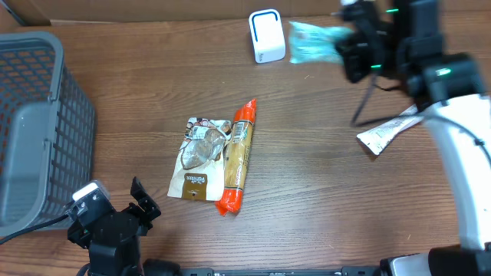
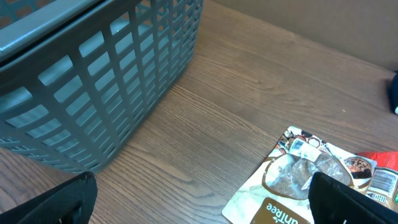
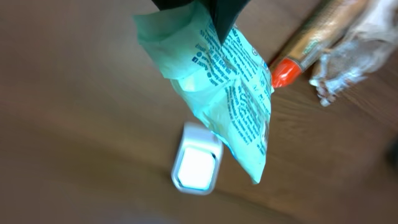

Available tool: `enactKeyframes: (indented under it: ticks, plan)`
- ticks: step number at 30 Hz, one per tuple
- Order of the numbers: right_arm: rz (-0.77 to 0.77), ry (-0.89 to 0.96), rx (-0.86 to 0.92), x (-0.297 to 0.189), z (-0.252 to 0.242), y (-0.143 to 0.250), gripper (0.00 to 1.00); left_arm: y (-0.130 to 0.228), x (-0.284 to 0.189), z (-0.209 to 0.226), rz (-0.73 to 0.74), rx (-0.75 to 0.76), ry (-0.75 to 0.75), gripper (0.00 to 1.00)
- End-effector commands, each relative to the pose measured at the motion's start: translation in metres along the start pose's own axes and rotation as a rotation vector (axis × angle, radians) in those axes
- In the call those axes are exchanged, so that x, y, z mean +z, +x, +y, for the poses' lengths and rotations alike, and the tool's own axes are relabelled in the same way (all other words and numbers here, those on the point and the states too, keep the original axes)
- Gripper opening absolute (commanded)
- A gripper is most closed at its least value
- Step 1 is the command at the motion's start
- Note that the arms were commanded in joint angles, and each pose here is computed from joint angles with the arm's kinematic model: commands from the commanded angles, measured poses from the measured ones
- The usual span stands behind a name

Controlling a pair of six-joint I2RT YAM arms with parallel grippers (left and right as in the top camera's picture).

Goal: Scan the item barcode
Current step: 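Move the green pack right and drop it beside the white tube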

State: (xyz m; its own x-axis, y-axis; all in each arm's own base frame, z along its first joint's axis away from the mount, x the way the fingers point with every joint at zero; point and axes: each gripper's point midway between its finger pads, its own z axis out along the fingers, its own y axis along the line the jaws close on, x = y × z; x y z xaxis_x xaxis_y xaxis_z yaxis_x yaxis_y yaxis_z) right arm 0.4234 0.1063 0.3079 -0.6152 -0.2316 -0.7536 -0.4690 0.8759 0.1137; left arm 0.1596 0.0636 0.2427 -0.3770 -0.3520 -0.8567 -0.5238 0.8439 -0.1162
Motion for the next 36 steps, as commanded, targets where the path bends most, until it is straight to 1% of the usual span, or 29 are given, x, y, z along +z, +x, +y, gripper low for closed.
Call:
enactKeyframes:
  ticks: [1, 5, 8, 12, 15, 19, 22, 24, 25, 26, 28, 30, 36]
  plan:
    - [0.032, -0.096, 0.402, -0.002, -0.029, 0.02, 0.04, -0.001, 0.0, 0.002, -0.009, -0.012, -0.011, 1.0]
    - [0.093, 0.014, 0.666, 0.012, -0.086, 0.063, 0.04, -0.001, 0.0, 0.002, -0.009, -0.012, -0.01, 1.0]
    - [0.153, 0.132, 0.799, 0.028, -0.122, 0.101, 0.04, -0.001, 0.0, 0.002, -0.009, -0.012, -0.01, 1.0]
    - [0.196, 0.232, 0.852, 0.059, -0.152, 0.14, 0.04, -0.001, 0.0, 0.002, -0.009, -0.012, -0.01, 1.0]
    - [0.209, 0.284, 0.872, 0.075, -0.164, 0.16, 0.04, -0.001, 0.0, 0.002, -0.009, -0.012, -0.011, 1.0]
    - [0.23, 0.426, 0.94, 0.082, -0.184, 0.189, 0.04, -0.001, 0.0, 0.002, -0.009, -0.012, -0.01, 1.0]
    - [0.245, 0.459, 0.938, 0.079, -0.187, 0.195, 0.05, -0.001, 0.0, 0.002, -0.009, -0.012, -0.01, 1.0]
    - [0.257, 0.47, 0.94, 0.078, -0.187, 0.198, 0.21, -0.001, 0.0, 0.002, -0.009, -0.012, -0.01, 1.0]
    - [0.264, 0.473, 0.941, 0.077, -0.186, 0.199, 0.32, -0.001, 0.0, 0.002, -0.009, -0.012, -0.01, 1.0]
    - [0.271, 0.474, 0.943, 0.077, -0.186, 0.201, 0.37, -0.001, 0.0, 0.002, -0.009, -0.012, -0.01, 1.0]
    - [0.282, 0.472, 0.947, 0.076, -0.184, 0.203, 0.44, -0.001, 0.0, 0.002, -0.009, -0.012, -0.01, 1.0]
    - [0.293, 0.476, 0.949, 0.075, -0.183, 0.205, 0.47, -0.001, 0.0, 0.002, -0.009, -0.012, -0.01, 0.99]
    - [0.308, 0.47, 0.952, 0.068, -0.18, 0.197, 0.46, -0.001, 0.0, 0.002, -0.009, -0.012, -0.011, 1.0]
